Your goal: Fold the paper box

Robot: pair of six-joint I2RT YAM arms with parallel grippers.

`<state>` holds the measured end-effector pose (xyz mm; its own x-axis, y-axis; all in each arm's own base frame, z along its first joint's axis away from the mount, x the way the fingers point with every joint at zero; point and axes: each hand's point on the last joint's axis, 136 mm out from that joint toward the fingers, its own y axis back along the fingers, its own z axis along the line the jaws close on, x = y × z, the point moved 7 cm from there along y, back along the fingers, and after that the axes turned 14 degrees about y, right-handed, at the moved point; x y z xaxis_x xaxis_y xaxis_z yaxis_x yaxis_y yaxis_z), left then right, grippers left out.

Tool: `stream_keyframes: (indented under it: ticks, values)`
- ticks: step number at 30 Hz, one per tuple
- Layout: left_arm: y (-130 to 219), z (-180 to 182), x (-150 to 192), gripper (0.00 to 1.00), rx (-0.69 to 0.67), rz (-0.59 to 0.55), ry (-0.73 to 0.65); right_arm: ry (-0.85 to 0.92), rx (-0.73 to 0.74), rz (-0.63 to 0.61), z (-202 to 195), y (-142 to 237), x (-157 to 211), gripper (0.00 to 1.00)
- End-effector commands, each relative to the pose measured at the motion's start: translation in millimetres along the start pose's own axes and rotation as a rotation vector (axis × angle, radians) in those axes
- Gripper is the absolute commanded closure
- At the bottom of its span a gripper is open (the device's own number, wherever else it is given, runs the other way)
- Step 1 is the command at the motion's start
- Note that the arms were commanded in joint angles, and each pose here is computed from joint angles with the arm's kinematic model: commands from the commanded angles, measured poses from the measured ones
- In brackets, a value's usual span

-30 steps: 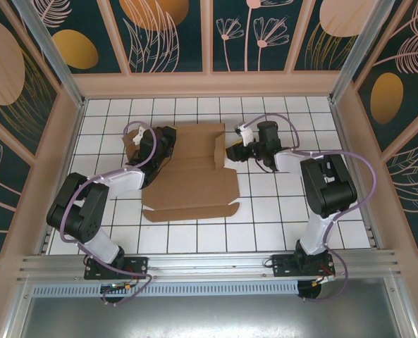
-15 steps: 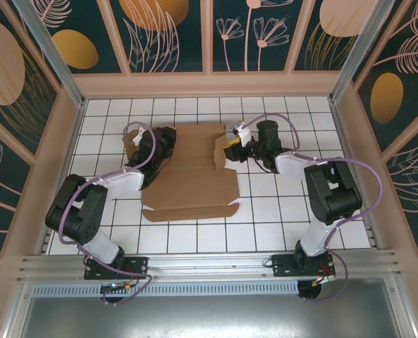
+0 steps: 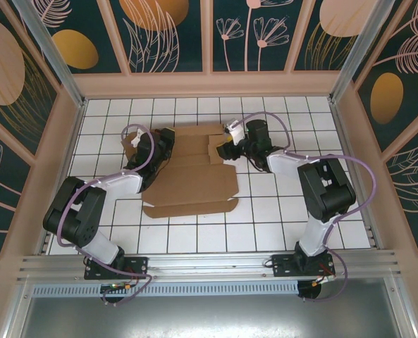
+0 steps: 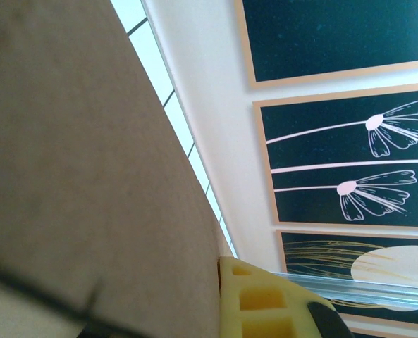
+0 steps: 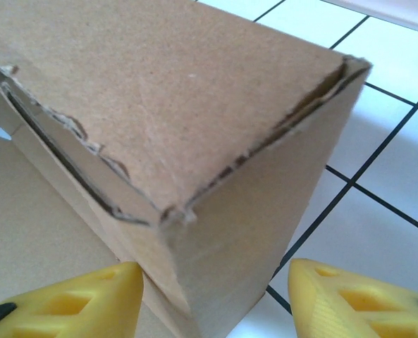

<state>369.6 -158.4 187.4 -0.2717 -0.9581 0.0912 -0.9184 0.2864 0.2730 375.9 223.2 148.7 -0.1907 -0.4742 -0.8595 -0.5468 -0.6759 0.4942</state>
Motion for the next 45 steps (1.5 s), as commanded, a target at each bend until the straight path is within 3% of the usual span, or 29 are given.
stream_keyframes:
  ticks: [1,10,13,18,27,35,40,45]
  values:
    - [5.3,0.7,7.9,1.00,-0.009,0.056,-0.054,0.042,0.112,0.001,-9.6,-9.1,-5.9,0.42]
    - [3.6,5.4,8.4,1.00,-0.027,0.063,-0.043,0.056,0.113,-0.027,-12.1,-15.6,-10.1,0.39]
    - [4.6,2.8,8.7,1.00,-0.020,0.062,-0.039,0.060,0.101,-0.019,-10.9,-21.7,-8.8,0.31]
    - [2.6,-1.4,9.2,1.00,-0.032,0.059,-0.041,0.064,0.107,-0.020,-13.5,-28.4,-11.2,0.34]
    - [-3.4,2.7,8.2,1.00,-0.070,0.043,-0.012,0.038,0.159,-0.007,-20.2,-35.5,-12.3,0.59]
    - [-3.9,-0.3,7.0,1.00,-0.082,0.025,0.016,-0.033,0.320,0.104,-28.7,-39.6,-3.1,0.86]
    - [-7.1,-2.0,8.3,1.00,-0.098,0.023,0.035,-0.074,0.496,0.223,-35.8,-44.4,7.7,0.99]
    - [-10.4,-1.0,8.4,1.00,-0.115,0.018,0.048,-0.089,0.647,0.308,-31.7,-51.0,15.8,1.00]
